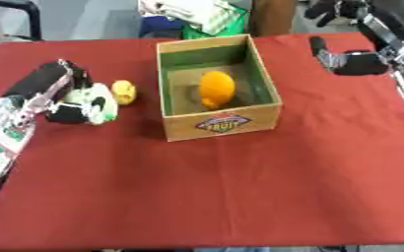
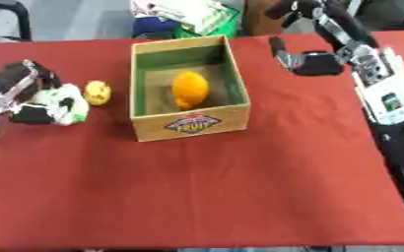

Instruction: Pick up objects on the table and place them in the box.

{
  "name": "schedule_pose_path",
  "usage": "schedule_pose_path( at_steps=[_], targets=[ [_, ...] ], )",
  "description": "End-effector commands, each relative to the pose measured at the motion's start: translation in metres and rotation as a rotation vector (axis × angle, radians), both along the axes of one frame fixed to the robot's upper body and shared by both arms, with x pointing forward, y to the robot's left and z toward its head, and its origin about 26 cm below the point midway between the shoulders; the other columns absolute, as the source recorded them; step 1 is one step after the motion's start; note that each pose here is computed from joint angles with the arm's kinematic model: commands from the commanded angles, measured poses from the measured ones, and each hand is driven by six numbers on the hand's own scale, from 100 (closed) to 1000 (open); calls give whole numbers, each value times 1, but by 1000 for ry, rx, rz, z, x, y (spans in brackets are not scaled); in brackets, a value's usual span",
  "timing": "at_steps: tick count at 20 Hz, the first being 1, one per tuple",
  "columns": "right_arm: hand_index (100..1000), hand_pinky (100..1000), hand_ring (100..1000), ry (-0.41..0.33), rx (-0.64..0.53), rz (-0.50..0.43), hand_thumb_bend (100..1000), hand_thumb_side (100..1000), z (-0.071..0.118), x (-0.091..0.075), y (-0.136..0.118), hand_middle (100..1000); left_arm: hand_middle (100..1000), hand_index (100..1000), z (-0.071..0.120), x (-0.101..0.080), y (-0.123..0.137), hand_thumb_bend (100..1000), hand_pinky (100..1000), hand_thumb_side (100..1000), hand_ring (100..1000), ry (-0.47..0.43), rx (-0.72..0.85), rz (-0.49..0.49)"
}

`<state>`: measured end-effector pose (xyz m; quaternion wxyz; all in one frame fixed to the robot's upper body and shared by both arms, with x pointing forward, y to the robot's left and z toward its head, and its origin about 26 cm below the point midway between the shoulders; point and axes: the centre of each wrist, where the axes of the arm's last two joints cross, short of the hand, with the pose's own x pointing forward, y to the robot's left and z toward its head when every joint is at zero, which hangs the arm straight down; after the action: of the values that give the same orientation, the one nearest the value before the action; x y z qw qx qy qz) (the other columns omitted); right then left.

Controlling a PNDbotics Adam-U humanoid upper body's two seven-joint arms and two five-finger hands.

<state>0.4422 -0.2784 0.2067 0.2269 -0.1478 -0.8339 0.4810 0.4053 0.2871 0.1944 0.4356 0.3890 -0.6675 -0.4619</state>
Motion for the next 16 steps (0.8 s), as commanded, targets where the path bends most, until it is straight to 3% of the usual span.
schedule_pose_path(
  at_steps=[1,6,11,13,16],
  targets=[
    [813,653,761,-26,-19,18,100,328,10,-1,3,713,100,451,37,3,0,100,525,218,134,-134,-69,21],
    [811,656,761,-10,-68,81,100,348,1,1,21,713,100,472,51,24,-26,100,540,225,156,-220,-199,-22],
    [815,658,760,-5,-112,165,100,361,-4,4,44,713,100,493,38,50,-52,100,555,210,181,-166,-152,-96],
    [817,659,761,-2,-127,194,100,364,-6,4,53,713,164,539,29,58,-60,103,578,193,242,-123,-114,-132],
    [817,659,760,2,-143,223,100,364,-8,5,61,712,307,631,14,65,-69,386,632,222,386,-48,-49,-196]
  ],
)
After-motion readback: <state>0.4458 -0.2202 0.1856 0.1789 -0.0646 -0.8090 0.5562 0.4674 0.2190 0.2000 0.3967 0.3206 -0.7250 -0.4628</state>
